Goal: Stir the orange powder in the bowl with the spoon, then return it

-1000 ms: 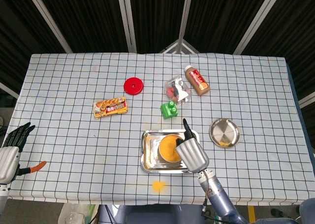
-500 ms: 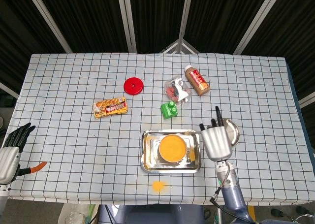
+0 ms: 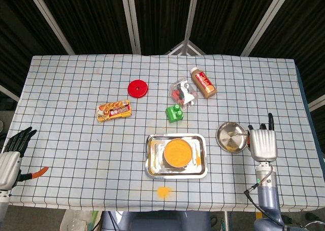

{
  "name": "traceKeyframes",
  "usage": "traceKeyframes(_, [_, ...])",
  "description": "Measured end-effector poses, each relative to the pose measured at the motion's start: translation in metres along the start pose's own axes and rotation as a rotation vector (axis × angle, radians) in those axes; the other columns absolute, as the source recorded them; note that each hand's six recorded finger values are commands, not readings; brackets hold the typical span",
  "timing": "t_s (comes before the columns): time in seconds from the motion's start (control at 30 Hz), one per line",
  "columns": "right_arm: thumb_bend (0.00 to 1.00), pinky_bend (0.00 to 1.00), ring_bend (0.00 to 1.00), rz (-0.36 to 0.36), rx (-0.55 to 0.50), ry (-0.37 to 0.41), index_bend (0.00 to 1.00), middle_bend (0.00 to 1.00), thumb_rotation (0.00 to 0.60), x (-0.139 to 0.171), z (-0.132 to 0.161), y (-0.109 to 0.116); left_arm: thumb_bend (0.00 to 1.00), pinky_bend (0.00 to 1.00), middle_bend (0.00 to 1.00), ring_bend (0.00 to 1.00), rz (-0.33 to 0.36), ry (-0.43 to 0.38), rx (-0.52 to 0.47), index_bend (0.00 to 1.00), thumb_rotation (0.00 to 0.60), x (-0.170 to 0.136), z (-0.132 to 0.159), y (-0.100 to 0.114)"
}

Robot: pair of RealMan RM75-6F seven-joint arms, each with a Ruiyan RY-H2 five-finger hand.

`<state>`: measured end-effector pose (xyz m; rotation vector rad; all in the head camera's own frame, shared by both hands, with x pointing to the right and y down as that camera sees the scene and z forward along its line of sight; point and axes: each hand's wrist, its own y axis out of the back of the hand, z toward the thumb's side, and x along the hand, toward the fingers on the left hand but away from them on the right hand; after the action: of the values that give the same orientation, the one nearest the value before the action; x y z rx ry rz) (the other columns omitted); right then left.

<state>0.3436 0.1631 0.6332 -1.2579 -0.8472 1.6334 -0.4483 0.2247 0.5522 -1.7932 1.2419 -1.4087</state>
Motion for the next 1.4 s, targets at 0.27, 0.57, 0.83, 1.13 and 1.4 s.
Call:
traceKeyframes(0.27, [0.76, 0.00, 0.43, 0.056, -0.070, -0.002, 0.91, 0.79, 0.600, 0.004, 0.007, -0.030, 0.00, 0.00, 0.00, 0.00, 0.002, 0.002, -0.003, 0.04, 0.600, 0.000, 0.000, 0.001])
traceKeyframes(0.57, [0.76, 0.00, 0.43, 0.104, -0.071, -0.010, 0.76, 0.73, 0.600, 0.006, 0.014, -0.051, 0.00, 0.00, 0.00, 0.00, 0.001, 0.003, -0.005, 0.04, 0.600, 0.000, 0.000, 0.000])
traceKeyframes(0.83, [0.64, 0.00, 0.38, 0.096, -0.053, -0.027, 0.55, 0.57, 0.600, 0.004, 0.012, -0.056, 0.00, 0.00, 0.00, 0.00, 0.002, 0.005, 0.000, 0.04, 0.600, 0.000, -0.001, 0.000])
traceKeyframes(1.13, [0.57, 0.00, 0.29, 0.107, -0.023, -0.061, 0.36, 0.45, 0.600, 0.007, -0.003, -0.058, 0.00, 0.00, 0.00, 0.00, 0.004, 0.004, 0.001, 0.04, 0.600, 0.000, 0.000, 0.000])
traceKeyframes(1.4, [0.56, 0.00, 0.26, 0.122, -0.019, -0.069, 0.26, 0.41, 0.600, 0.011, -0.006, -0.061, 0.00, 0.00, 0.00, 0.00, 0.005, 0.002, 0.000, 0.04, 0.600, 0.000, 0.000, 0.001])
